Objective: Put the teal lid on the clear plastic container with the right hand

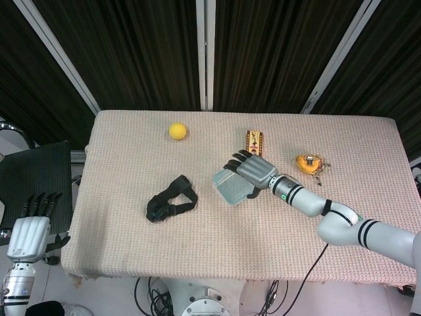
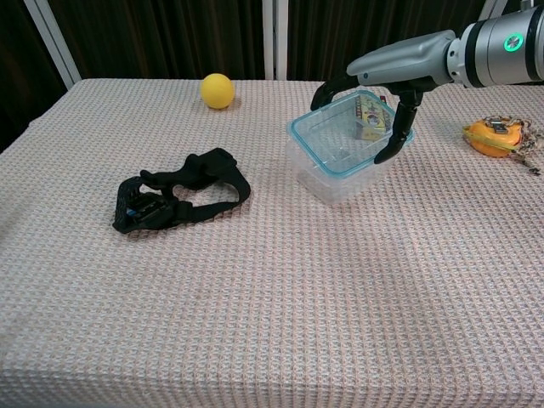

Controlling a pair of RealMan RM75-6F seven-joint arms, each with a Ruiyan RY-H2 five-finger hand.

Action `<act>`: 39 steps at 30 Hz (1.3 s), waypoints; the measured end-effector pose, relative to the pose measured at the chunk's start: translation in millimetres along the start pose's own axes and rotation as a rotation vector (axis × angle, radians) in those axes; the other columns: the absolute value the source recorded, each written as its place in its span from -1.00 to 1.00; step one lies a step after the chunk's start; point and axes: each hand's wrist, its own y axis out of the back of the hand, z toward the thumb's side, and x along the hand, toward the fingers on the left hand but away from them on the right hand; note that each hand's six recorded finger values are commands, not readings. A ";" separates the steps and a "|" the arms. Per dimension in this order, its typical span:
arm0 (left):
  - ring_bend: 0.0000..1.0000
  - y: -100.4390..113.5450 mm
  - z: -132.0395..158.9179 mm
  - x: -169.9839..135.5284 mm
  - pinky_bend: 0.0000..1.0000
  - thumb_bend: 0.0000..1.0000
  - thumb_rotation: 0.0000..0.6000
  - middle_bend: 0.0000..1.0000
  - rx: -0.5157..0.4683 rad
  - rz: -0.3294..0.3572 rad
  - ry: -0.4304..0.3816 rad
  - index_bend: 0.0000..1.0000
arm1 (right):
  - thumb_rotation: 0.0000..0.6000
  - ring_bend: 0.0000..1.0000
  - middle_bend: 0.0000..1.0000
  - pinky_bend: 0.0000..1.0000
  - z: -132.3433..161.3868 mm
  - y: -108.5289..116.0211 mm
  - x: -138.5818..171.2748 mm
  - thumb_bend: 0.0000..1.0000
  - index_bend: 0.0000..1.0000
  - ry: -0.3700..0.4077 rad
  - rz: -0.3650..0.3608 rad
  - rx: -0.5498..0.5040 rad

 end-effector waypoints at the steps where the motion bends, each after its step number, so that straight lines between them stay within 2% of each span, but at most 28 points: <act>1: -0.93 0.6 0.3 0.0 -1.00 -1.00 1.00 -0.82 0.001 0.000 0.001 -0.81 | 1.00 -1.00 -0.44 -1.00 -0.2 -0.6 -1.5 -0.38 -0.59 0.003 0.001 -0.004; 9: -0.93 4.3 3.8 -0.8 -1.00 -1.00 1.00 -0.82 0.006 0.004 0.004 -0.81 | 1.00 -1.00 -0.47 -1.00 -3.9 -4.5 -11.0 -0.38 -0.59 0.031 0.013 -0.013; 17: -0.93 4.4 4.3 -1.5 -1.00 -1.00 1.00 -0.82 0.007 0.005 0.007 -0.81 | 1.00 -1.00 -0.47 -1.00 -6.9 -8.4 -6.9 -0.38 -0.59 0.052 0.019 -0.023; 27: -0.93 4.2 5.1 -0.9 -1.00 -1.00 1.00 -0.82 0.006 0.006 0.007 -0.81 | 1.00 -1.00 -0.49 -1.00 -15.0 -7.8 -4.4 -0.38 -0.59 0.035 0.024 -0.018; 39: -0.93 2.2 3.2 -1.1 -1.00 -1.00 1.00 -0.82 0.000 0.003 0.012 -0.81 | 1.00 -1.00 -0.49 -1.00 -6.9 -10.2 -11.0 -0.38 -0.59 0.053 0.025 -0.035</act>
